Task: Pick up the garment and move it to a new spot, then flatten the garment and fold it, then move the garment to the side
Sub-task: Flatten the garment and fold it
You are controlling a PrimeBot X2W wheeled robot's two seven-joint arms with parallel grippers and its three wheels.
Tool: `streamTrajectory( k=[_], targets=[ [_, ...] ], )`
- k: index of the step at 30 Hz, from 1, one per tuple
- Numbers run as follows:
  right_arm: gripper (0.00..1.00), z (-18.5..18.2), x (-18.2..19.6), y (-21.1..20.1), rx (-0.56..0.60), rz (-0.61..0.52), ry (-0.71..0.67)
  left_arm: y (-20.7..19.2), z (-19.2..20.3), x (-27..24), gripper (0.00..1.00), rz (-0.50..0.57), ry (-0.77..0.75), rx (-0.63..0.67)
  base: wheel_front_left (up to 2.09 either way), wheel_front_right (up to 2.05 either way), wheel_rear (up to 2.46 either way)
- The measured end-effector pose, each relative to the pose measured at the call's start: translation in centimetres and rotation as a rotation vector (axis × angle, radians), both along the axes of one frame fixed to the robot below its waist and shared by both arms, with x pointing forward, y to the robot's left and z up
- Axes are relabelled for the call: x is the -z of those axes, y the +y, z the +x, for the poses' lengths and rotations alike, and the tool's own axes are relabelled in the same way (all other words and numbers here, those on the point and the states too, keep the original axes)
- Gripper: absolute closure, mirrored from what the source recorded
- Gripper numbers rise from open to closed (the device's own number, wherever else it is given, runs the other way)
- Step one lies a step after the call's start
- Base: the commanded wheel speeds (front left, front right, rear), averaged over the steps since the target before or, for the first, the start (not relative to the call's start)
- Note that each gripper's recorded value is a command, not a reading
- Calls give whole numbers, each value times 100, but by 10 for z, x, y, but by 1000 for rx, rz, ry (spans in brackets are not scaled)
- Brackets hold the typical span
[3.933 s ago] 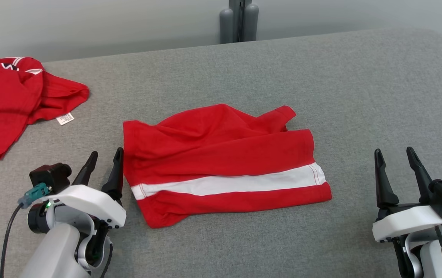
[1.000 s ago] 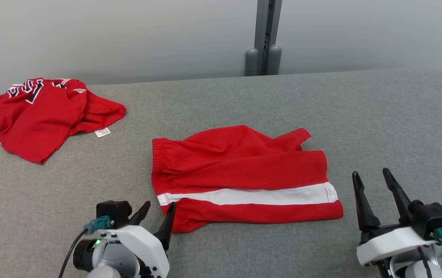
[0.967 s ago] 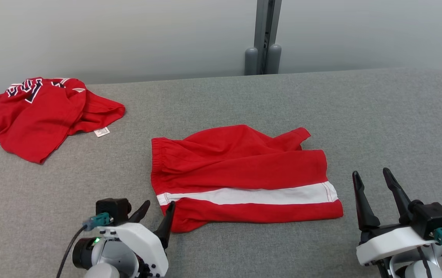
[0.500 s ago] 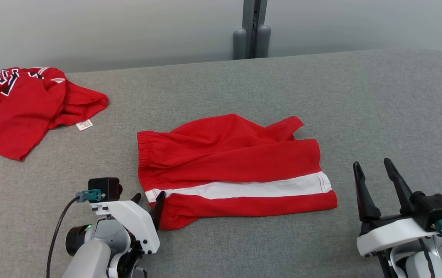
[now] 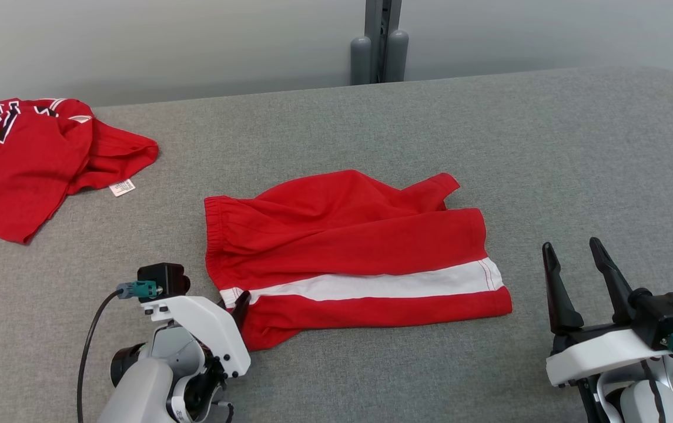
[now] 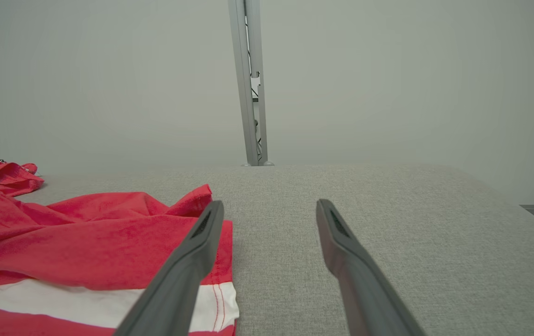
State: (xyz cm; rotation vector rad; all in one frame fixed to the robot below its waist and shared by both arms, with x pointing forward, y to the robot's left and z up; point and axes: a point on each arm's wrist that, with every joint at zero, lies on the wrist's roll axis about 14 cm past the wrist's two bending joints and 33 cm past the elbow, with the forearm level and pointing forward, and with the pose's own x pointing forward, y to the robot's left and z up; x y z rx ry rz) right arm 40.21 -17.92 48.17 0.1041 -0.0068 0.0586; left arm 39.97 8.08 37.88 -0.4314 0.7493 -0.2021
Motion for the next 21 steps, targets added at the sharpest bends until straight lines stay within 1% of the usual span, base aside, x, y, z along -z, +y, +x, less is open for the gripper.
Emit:
streamTrajectory(
  k=[2,5,6,7,12,17,21],
  targets=[
    [0,0,0,0,-1,0,-1,-1,0,-1,61,-2,-1,3,0,0,0],
    [0,1,-1,0,-1,0,-5,-2,1,-4,79,-4,-10,4,0,0,0],
    [0,1,-2,0,-1,0,-6,-2,2,-5,91,-5,-14,4,0,0,0],
    [0,1,-2,0,0,0,-6,-3,3,-6,100,-6,-19,5,0,0,0],
    [0,0,4,-2,4,-11,12,-1,9,-16,100,-23,-70,-15,0,0,0],
    [0,-10,40,0,-5,-29,133,6,10,-27,100,-35,-135,-43,0,0,0],
    [0,-11,59,6,-28,-37,200,10,5,-30,100,-48,-150,-57,0,0,0]
  ],
)
